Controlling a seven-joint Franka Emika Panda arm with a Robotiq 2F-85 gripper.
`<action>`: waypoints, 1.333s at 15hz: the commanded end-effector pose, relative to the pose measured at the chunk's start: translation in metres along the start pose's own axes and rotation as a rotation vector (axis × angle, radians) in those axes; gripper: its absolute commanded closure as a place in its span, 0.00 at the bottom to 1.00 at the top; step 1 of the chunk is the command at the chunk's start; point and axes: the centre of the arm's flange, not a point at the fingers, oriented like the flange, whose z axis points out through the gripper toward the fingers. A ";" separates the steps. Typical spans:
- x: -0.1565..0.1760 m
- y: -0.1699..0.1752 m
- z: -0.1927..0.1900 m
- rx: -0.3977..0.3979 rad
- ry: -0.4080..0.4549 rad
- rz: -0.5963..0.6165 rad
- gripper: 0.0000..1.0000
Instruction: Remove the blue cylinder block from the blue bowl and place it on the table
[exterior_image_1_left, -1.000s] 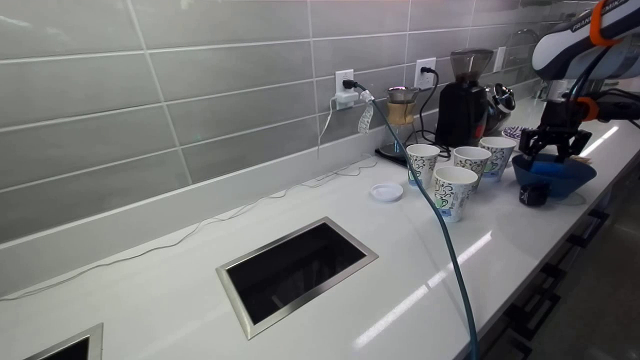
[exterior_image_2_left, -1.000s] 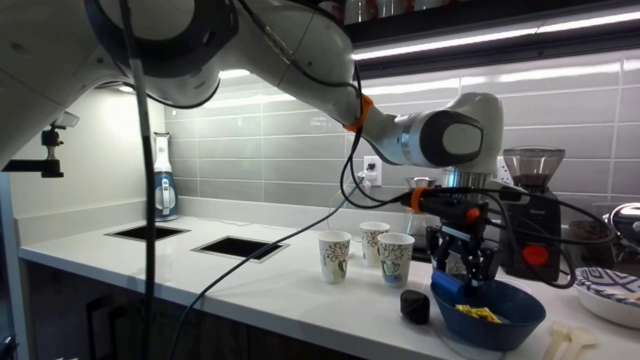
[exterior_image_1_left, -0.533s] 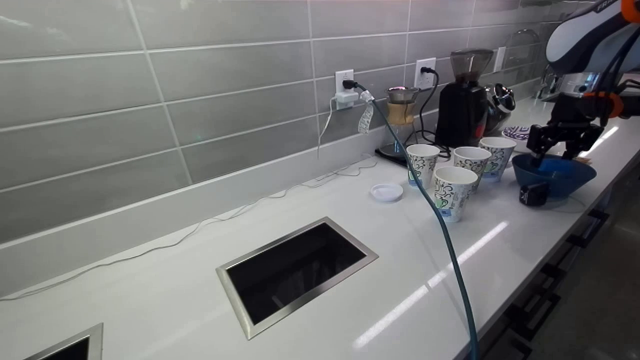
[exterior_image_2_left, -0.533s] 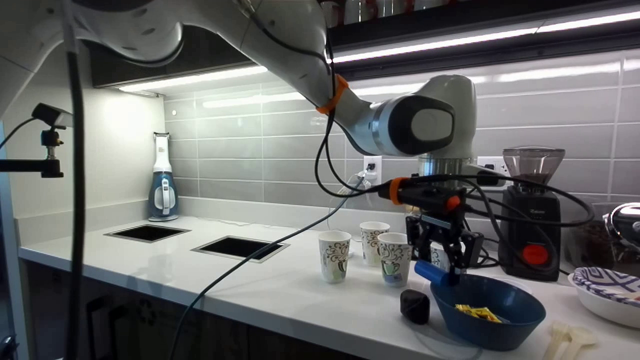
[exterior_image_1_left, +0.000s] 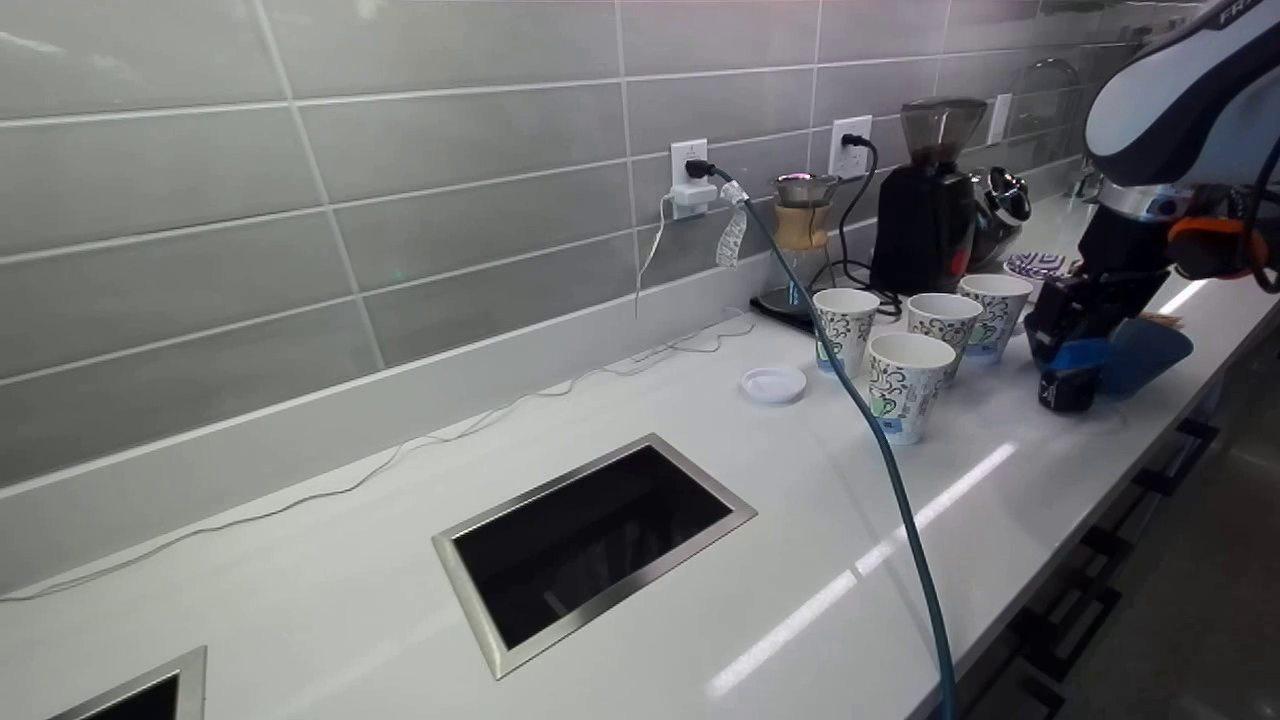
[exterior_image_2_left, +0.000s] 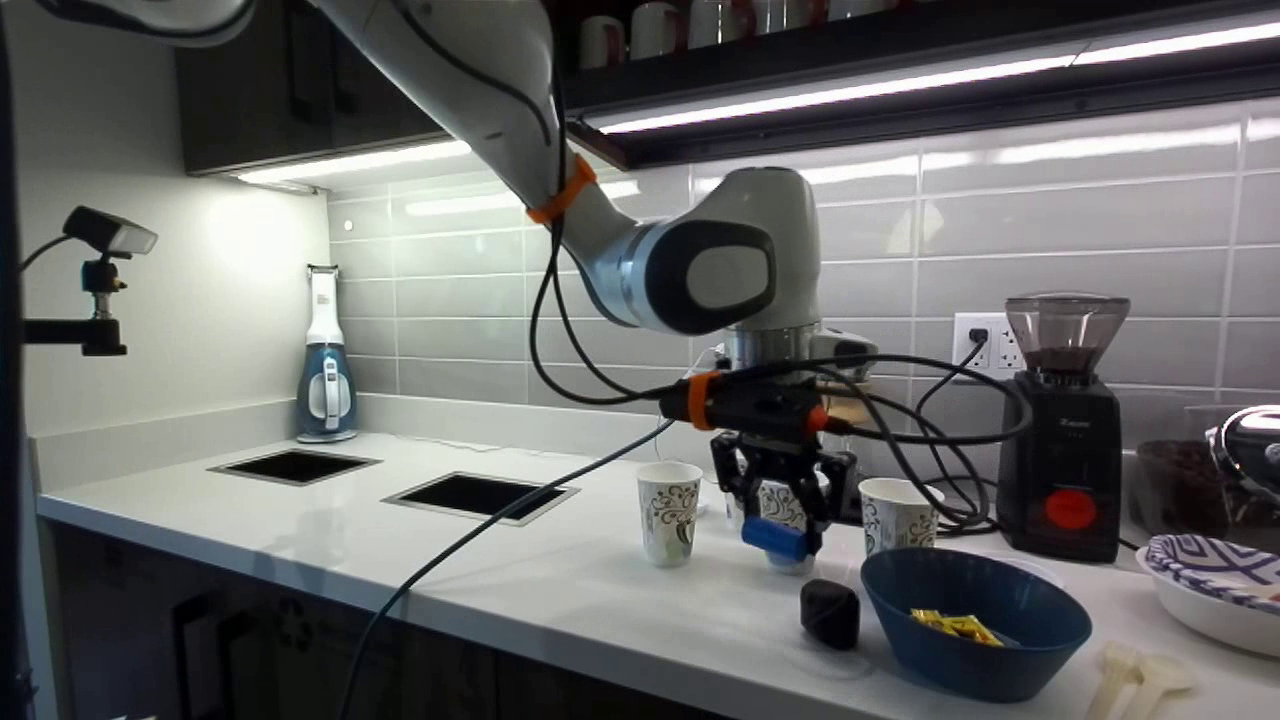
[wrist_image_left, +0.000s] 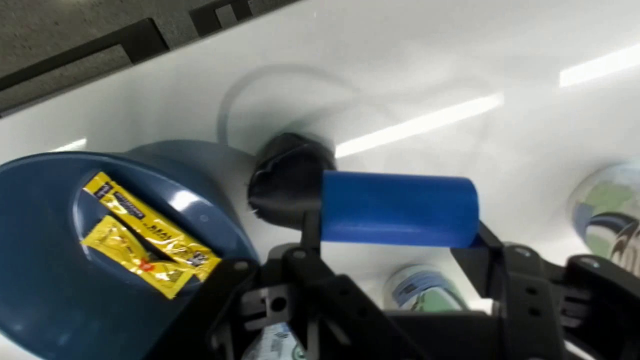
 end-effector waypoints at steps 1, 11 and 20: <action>-0.004 -0.006 0.003 0.005 -0.004 -0.010 0.33; 0.009 -0.038 0.015 -0.072 -0.001 -0.172 0.58; 0.032 -0.060 0.046 -0.113 0.022 -0.368 0.58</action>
